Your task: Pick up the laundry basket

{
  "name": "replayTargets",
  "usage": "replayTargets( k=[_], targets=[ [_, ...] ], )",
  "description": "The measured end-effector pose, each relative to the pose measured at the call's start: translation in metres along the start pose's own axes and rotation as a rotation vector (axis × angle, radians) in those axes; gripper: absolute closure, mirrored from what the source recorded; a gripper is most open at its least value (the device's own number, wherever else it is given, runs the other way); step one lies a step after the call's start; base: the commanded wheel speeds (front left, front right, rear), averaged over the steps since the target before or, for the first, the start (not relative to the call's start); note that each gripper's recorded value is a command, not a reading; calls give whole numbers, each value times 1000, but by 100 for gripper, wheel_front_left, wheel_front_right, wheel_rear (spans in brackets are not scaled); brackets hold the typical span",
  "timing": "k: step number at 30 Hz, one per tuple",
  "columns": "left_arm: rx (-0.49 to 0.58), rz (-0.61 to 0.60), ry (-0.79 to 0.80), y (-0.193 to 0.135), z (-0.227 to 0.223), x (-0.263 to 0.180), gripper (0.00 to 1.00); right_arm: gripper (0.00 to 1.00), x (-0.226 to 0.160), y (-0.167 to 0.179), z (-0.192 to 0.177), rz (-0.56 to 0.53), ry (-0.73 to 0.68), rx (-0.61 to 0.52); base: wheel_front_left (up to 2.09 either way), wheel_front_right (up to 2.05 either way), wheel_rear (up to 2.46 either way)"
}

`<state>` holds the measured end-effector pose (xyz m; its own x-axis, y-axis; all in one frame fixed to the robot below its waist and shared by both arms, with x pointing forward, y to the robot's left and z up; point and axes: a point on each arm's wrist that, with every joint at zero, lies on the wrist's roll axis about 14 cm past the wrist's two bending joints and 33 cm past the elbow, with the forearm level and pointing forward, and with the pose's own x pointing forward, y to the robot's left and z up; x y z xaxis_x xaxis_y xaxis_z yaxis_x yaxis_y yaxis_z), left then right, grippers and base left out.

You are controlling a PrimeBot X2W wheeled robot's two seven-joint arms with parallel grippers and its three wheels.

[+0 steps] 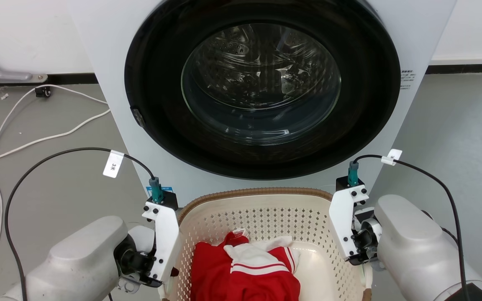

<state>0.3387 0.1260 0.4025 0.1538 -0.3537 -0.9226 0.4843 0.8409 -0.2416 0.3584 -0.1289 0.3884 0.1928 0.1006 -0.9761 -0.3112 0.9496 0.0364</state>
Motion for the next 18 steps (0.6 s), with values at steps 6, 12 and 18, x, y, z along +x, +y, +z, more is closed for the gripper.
replayTargets(
  k=[6, 12, 18],
  targets=[
    [-3, 0, 2, 0, -1, 0, 100, 100, 0, 1, 0, 2, 1, -3, 0, 0, 0],
    [-8, 1, 5, 2, -2, 0, 100, 100, 1, 2, 0, 7, 8, -4, 0, 0, 0],
    [-7, 4, 5, 2, -1, 0, 100, 100, 2, 3, 0, 12, 9, -1, 0, 0, 0]
  ],
)
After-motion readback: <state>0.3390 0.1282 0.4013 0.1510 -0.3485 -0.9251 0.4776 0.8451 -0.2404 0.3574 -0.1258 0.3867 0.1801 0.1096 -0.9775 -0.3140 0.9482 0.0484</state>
